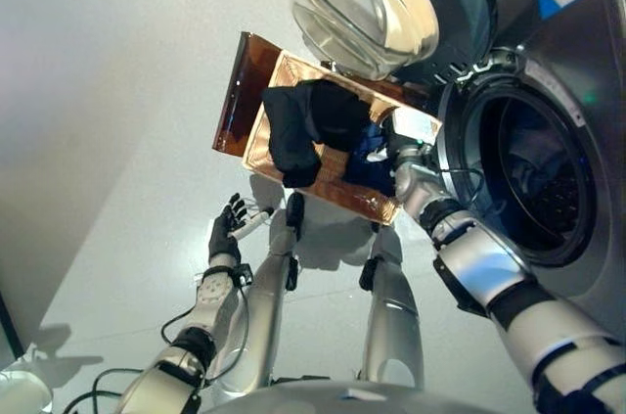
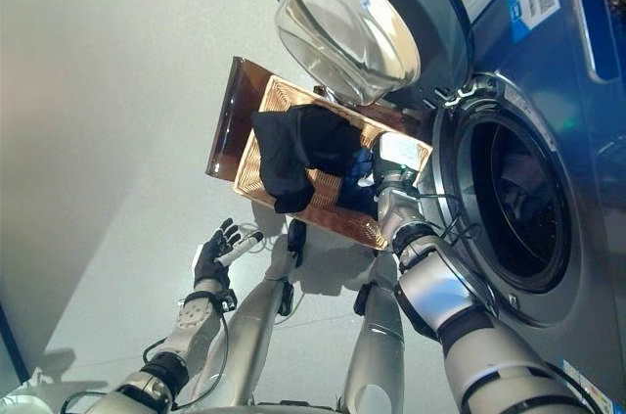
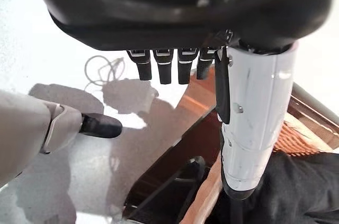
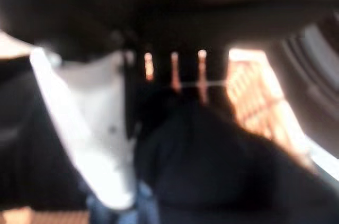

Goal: Pick up the clothes and place them into the washing machine

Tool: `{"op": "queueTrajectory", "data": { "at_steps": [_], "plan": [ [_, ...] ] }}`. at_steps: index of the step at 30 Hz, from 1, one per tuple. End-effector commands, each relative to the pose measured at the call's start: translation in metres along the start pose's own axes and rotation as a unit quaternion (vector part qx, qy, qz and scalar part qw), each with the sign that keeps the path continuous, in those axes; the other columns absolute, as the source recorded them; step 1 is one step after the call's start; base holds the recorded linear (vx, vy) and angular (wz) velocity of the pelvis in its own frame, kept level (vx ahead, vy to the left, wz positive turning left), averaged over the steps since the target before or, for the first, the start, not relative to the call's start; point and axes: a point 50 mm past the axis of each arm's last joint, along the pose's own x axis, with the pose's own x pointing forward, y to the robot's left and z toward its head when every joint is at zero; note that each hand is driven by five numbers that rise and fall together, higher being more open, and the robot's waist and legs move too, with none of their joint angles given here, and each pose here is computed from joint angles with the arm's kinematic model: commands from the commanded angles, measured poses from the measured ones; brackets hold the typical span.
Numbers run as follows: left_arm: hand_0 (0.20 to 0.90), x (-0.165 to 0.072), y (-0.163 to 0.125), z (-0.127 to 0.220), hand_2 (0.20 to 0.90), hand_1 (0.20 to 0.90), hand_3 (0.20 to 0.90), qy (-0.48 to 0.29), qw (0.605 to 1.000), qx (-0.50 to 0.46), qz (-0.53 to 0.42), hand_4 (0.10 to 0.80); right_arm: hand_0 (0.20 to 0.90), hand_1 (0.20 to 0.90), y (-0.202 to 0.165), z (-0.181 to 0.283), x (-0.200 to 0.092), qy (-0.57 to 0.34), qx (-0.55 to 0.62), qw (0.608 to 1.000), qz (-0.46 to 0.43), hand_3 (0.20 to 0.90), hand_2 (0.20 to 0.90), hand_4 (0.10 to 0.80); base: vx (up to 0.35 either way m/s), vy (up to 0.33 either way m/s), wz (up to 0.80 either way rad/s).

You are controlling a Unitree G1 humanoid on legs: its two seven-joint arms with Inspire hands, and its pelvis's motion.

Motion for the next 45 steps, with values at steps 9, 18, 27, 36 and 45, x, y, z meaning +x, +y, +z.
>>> {"op": "queueTrajectory", "data": {
  "at_steps": [9,18,27,36,45],
  "plan": [
    [0.9,-0.013,0.036,-0.018,0.9,0.9,0.9,0.018,0.998,-0.013,0.06,0.8,0.2,0.2,0.013,-0.016,-0.019,0.002,0.279,0.96,-0.013,0.2,0.2,0.3,0.046,-0.036,-0.02],
    [0.9,-0.02,0.046,-0.032,0.9,0.9,0.9,0.045,0.996,-0.025,0.067,0.8,0.2,0.2,0.046,-0.057,-0.057,0.066,0.492,0.868,0.012,0.2,0.2,0.3,0.05,-0.027,-0.03],
    [0.9,-0.024,0.046,-0.038,0.9,0.9,0.9,0.051,0.995,-0.051,0.063,0.8,0.2,0.2,0.062,-0.093,-0.088,0.119,0.751,0.648,-0.045,0.2,0.2,0.3,0.029,-0.004,-0.03],
    [0.9,-0.023,0.036,-0.041,0.9,0.9,0.9,0.058,0.994,-0.072,0.063,0.8,0.2,0.2,0.076,-0.114,-0.093,0.201,0.848,0.466,-0.156,0.2,0.2,0.3,0.001,0.001,-0.02],
    [0.9,-0.026,0.025,-0.046,0.9,0.9,0.9,0.067,0.993,-0.084,0.051,0.8,0.2,0.2,0.08,-0.12,-0.089,0.253,0.884,0.307,-0.245,0.2,0.2,0.3,0.0,0.0,0.0]
  ]
}}
